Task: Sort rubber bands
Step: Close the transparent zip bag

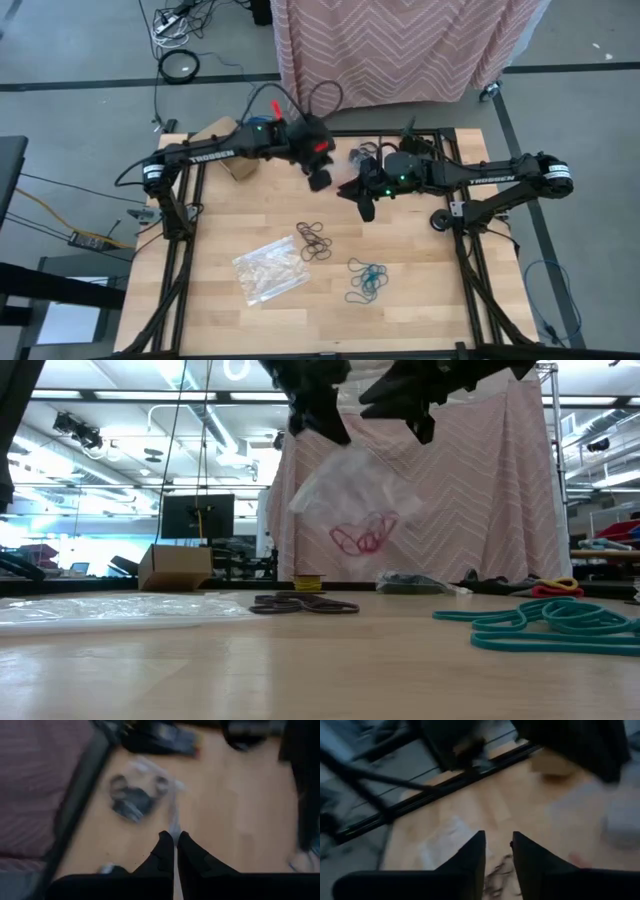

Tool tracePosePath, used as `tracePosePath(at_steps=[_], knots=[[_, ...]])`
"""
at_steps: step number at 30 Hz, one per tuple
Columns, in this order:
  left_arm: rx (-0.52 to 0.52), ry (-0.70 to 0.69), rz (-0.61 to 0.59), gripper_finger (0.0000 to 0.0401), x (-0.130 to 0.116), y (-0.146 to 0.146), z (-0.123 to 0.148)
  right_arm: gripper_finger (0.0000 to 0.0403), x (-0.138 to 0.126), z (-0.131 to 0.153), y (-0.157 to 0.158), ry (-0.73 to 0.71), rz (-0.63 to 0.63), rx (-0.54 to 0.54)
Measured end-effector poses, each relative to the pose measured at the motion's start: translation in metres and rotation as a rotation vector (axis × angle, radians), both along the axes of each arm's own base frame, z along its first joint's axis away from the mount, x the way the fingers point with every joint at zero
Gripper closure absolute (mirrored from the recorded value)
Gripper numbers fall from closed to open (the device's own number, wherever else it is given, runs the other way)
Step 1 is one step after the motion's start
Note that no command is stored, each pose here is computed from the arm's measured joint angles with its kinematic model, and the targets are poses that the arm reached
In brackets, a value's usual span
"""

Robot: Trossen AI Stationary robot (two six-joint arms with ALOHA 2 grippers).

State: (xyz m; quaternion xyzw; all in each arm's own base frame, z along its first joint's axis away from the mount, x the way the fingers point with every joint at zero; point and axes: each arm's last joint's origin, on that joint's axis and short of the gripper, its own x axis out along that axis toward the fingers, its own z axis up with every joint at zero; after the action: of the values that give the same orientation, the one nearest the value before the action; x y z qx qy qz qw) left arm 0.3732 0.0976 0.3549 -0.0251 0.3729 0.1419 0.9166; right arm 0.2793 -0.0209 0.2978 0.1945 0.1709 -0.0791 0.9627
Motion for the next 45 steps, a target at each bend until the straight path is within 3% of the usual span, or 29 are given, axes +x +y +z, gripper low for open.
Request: tracePosePath(at_steps=[4, 8, 12, 15, 20, 24, 30, 33, 37, 45], knots=[[0.037, -0.055, 0.006, 0.0393, -0.001, 0.000, 0.023, 0.0286, 0.000, -0.007, -0.006, 0.016, -0.200, -0.055], [0.009, 0.005, -0.022, 0.0393, -0.007, -0.002, 0.024, 0.0282, -0.005, -0.017, -0.009, 0.051, -0.344, -0.072], [-0.019, 0.147, -0.099, 0.0392, -0.012, -0.006, 0.007, 0.0288, -0.012, -0.030, -0.006, 0.092, -0.339, -0.057], [-0.076, 0.173, -0.159, 0.0387, -0.009, -0.013, -0.010, 0.0291, -0.016, -0.043, -0.002, 0.125, -0.313, -0.007], [-0.218, 0.023, -0.148, 0.0389, 0.007, -0.029, -0.016, 0.0293, -0.024, -0.060, 0.016, 0.158, -0.226, 0.180], [-0.328, -0.092, -0.120, 0.0389, 0.018, -0.032, -0.016, 0.0294, -0.031, -0.063, 0.034, 0.150, -0.216, 0.226], [-0.391, -0.013, -0.053, 0.0385, 0.029, -0.018, -0.044, 0.0294, -0.036, -0.066, 0.048, 0.134, -0.271, 0.217], [-0.388, 0.073, -0.050, 0.0369, 0.039, -0.010, -0.072, 0.0293, -0.038, -0.072, 0.050, 0.153, -0.281, 0.201], [-0.411, 0.173, -0.169, 0.0326, 0.047, -0.008, -0.102, 0.0290, -0.039, -0.075, 0.050, 0.161, -0.283, 0.199], [-0.359, 0.293, -0.256, 0.0235, 0.037, 0.002, -0.113, 0.0289, -0.042, -0.079, 0.048, 0.192, -0.349, 0.199]])
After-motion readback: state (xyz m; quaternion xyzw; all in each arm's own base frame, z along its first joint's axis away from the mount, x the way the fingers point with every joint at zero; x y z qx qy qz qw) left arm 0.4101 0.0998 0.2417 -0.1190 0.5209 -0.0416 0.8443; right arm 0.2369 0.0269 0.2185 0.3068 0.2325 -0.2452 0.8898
